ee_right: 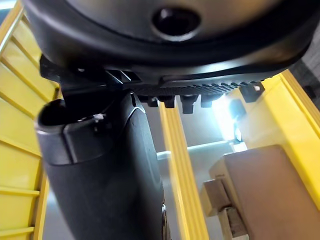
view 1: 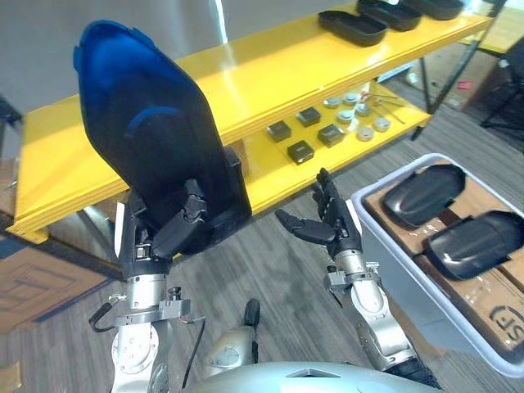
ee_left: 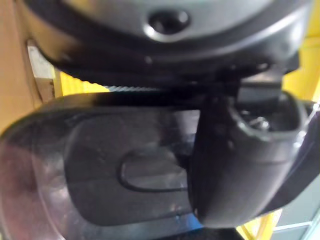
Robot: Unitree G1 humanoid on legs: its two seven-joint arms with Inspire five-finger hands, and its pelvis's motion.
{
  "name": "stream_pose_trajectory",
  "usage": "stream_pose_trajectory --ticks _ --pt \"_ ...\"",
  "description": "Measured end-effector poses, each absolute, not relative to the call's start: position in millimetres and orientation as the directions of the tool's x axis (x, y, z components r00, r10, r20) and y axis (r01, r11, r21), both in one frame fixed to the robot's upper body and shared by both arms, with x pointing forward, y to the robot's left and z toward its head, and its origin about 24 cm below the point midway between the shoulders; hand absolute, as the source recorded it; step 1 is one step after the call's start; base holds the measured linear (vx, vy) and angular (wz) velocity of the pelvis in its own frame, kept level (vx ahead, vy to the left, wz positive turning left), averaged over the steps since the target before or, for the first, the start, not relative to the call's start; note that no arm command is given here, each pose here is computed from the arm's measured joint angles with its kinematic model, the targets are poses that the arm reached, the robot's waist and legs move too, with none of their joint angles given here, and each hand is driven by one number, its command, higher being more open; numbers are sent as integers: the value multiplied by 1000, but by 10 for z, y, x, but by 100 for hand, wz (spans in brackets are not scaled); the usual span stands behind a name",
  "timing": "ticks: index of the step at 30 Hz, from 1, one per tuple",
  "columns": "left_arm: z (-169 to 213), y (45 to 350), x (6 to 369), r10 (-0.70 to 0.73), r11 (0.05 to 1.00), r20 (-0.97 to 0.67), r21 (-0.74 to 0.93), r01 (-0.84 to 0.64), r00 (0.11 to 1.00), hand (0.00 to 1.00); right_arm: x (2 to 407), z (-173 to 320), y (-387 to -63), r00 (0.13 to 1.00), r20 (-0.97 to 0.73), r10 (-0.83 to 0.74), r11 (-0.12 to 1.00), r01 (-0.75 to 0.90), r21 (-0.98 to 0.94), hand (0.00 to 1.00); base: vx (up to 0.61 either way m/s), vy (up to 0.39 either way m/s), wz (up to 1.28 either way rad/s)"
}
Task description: Walk over and take three plastic housings, then place them on the shelf
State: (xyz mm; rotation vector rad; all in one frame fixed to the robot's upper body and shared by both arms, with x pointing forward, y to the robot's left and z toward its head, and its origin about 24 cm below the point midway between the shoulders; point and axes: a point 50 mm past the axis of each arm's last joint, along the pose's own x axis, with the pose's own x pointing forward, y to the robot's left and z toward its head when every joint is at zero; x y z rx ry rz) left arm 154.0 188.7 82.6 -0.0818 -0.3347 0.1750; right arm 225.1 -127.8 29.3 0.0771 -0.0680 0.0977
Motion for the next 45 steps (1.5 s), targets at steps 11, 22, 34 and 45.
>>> stream_pose_trajectory --ticks 11,22,34,45 --pt "1033 2244 1558 346 929 428 -34 -368 835 0 2391 611 -1196 953 288 89 984 -130 125 100 65 130 7" --pt "1029 2178 1772 308 950 446 -89 -301 840 0 2594 1279 -1541 835 545 -78 991 6 133 100 311 -30 115" --pt "1202 1882 2002 69 998 543 -44 -53 837 0 2295 1353 -2253 760 584 -285 956 267 120 100 166 -137 64" --pt "1211 1692 2034 -36 998 529 -29 61 848 0 2042 1244 -2291 795 539 -278 957 276 86 100 10 -21 -26"
